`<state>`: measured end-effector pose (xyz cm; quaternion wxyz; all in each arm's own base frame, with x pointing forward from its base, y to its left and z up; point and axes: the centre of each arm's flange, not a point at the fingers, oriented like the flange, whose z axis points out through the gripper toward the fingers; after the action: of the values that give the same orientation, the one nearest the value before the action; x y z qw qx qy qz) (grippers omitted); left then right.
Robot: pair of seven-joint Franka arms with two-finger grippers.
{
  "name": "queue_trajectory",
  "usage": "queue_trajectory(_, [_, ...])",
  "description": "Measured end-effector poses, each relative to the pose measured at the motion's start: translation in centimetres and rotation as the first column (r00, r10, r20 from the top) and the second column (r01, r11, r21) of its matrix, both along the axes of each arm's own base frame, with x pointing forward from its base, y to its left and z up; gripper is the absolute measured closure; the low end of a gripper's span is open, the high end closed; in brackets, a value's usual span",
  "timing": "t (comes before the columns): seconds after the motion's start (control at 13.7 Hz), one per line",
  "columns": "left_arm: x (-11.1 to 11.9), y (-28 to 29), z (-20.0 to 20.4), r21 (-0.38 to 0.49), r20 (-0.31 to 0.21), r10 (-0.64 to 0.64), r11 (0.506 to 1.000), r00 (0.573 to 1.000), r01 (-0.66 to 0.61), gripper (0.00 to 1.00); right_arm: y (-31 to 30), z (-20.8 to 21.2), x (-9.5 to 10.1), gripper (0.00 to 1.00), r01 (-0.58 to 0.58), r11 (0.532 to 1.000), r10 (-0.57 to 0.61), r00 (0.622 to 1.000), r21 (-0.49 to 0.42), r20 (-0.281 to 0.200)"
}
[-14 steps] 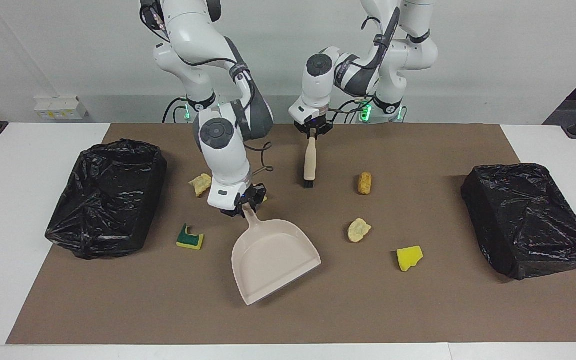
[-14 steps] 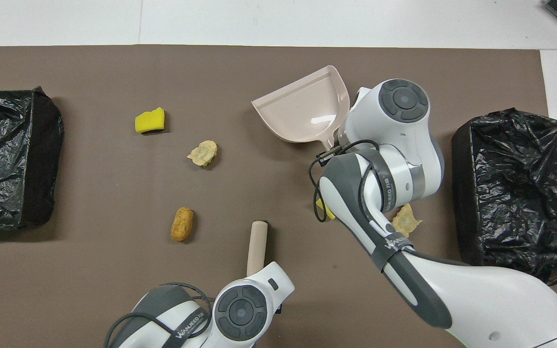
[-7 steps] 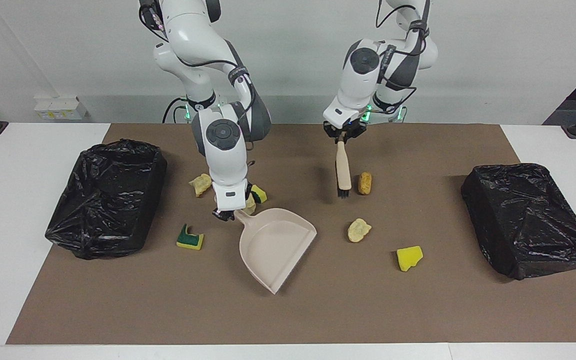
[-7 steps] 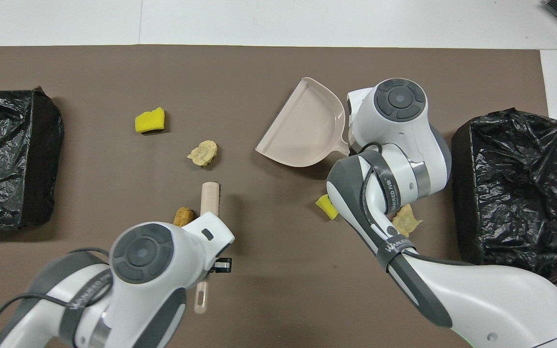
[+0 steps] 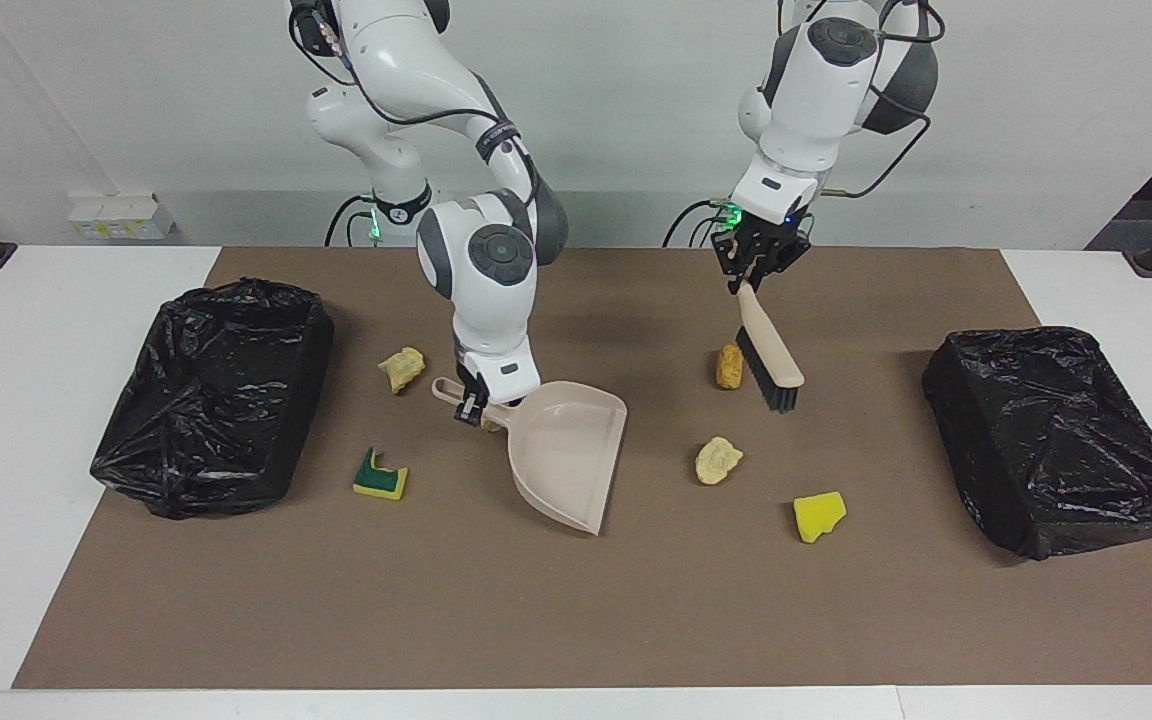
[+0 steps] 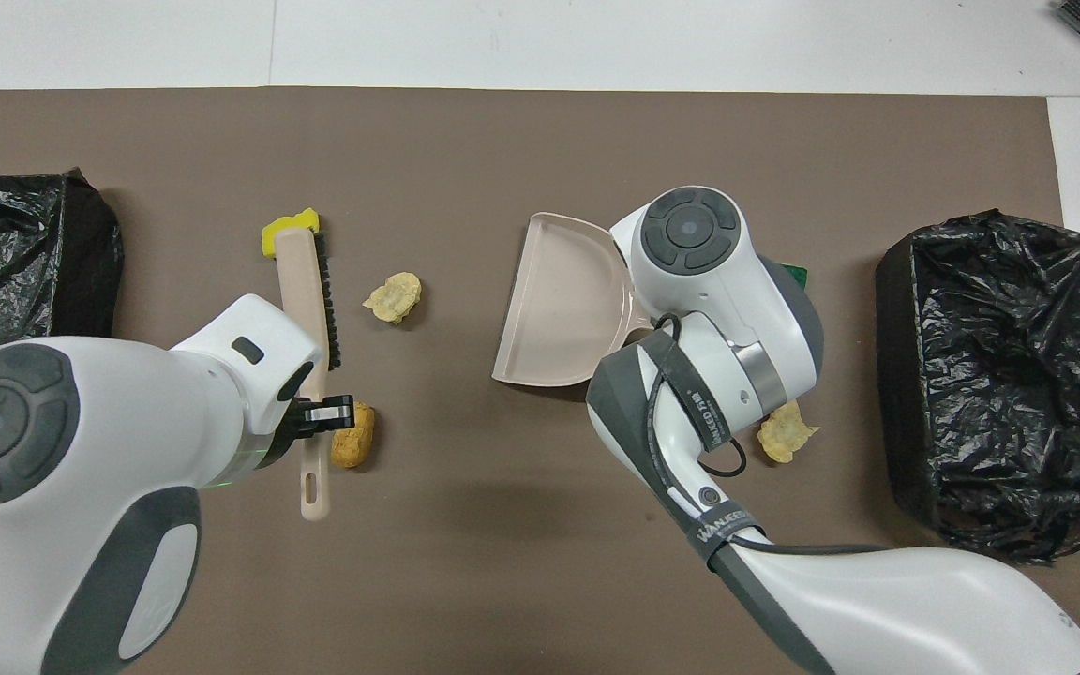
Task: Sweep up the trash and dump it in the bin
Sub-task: 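Set the dustpan near the trash while the left gripper carries the brush, then sweep the sponge and bread into the dustpan with the left gripper's brush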
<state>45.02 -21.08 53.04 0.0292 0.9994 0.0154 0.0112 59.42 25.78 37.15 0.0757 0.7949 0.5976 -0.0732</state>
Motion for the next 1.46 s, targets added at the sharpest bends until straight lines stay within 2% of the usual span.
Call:
queue_trajectory(0.22, [1.8,3.8,-0.8,0.002,-0.022,-0.063,0.998,0.998,0.063,0.74,0.5,-0.1,-0.3,0.67,-0.01,1.0,0.01,1.0,-0.003,-0.002])
queue_trajectory(0.44, [3.8,8.1,-1.7,-0.001,-0.019,-0.159,0.987,0.987,0.159,0.74,0.2,-0.2,-0.2,0.67,-0.006,1.0,0.006,1.0,-0.004,-0.002])
queue_trajectory(0.66, [8.0,13.7,-3.3,0.07,-0.012,-0.257,0.964,0.966,0.257,0.74,0.2,-0.2,-0.2,0.67,-0.006,1.0,0.006,1.0,-0.004,-0.003])
queue_trajectory(0.81, [11.7,14.5,-5.5,0.1,-0.041,-0.306,0.946,0.951,0.309,0.74,0.6,-0.2,-0.4,0.67,-0.013,1.0,0.013,1.0,-0.004,-0.003])
queue_trajectory(1.1, [16.8,14.1,-11.1,0.111,-0.084,-0.379,0.916,0.922,0.386,0.74,2.2,-0.7,-1.3,0.67,-0.042,0.999,0.042,0.999,-0.009,-0.012])
queue_trajectory(1.24, [18.3,14.7,-13.6,0.131,-0.102,-0.398,0.903,0.912,0.408,0.74,2.6,-1.1,-1.7,0.67,-0.054,0.998,0.053,0.998,-0.018,-0.018])
queue_trajectory(1.46, [18.9,14.9,-16.4,0.113,-0.135,-0.405,0.9,0.904,0.421,0.74,2.9,-1.5,-2.3,0.67,-0.078,0.996,0.076,0.996,-0.039,-0.048])
